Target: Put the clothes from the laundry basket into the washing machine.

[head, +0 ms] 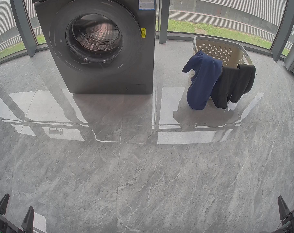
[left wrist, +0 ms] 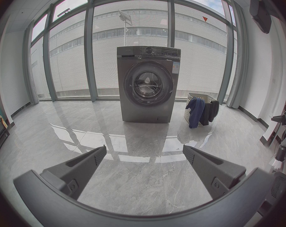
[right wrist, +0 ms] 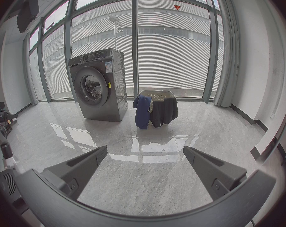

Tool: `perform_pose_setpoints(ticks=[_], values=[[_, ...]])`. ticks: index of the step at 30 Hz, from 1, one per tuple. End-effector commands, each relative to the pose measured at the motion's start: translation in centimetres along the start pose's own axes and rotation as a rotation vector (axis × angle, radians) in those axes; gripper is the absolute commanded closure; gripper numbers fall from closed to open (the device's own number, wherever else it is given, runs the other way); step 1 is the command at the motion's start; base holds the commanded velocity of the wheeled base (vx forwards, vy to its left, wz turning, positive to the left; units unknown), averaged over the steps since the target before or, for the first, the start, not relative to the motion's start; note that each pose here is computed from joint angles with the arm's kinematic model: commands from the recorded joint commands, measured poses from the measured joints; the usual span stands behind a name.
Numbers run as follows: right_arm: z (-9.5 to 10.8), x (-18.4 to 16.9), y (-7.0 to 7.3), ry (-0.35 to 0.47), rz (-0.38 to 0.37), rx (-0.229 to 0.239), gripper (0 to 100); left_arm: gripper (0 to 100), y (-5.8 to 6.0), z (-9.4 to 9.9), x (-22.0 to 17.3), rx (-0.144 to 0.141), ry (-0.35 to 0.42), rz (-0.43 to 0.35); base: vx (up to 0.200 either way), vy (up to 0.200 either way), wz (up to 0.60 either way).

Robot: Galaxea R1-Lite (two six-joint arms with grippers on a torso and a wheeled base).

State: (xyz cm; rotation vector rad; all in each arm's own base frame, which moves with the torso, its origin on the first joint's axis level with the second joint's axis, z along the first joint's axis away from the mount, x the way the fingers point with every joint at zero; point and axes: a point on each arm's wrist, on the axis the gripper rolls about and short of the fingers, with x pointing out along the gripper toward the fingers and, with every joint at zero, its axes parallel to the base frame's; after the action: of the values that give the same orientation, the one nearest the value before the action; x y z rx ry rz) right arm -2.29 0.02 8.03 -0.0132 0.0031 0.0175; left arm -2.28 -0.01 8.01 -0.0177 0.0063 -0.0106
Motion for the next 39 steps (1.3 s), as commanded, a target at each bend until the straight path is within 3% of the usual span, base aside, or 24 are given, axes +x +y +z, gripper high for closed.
perform_pose_setpoints(ticks=[1, 17, 39], values=[[-0.53, 0.01, 0.0, 0.001, 0.001, 0.002, 0, 0, 0.01, -0.53, 0.01, -0.001, 0.002, 0.0, 0.0, 0.0, 0.0], [-0.53, 0.01, 0.01, 0.001, -0.001, -0.001, 0, 0, 0.01, -0.5, 0.0, -0.007, 0.002, -0.002, 0.0, 0.0, 0.0], [-0.53, 0.01, 0.01, 0.001, -0.001, -0.001, 0, 0, 0.01, -0.53, 0.01, -0.008, 0.002, 0.0, 0.2, 0.0, 0.0]])
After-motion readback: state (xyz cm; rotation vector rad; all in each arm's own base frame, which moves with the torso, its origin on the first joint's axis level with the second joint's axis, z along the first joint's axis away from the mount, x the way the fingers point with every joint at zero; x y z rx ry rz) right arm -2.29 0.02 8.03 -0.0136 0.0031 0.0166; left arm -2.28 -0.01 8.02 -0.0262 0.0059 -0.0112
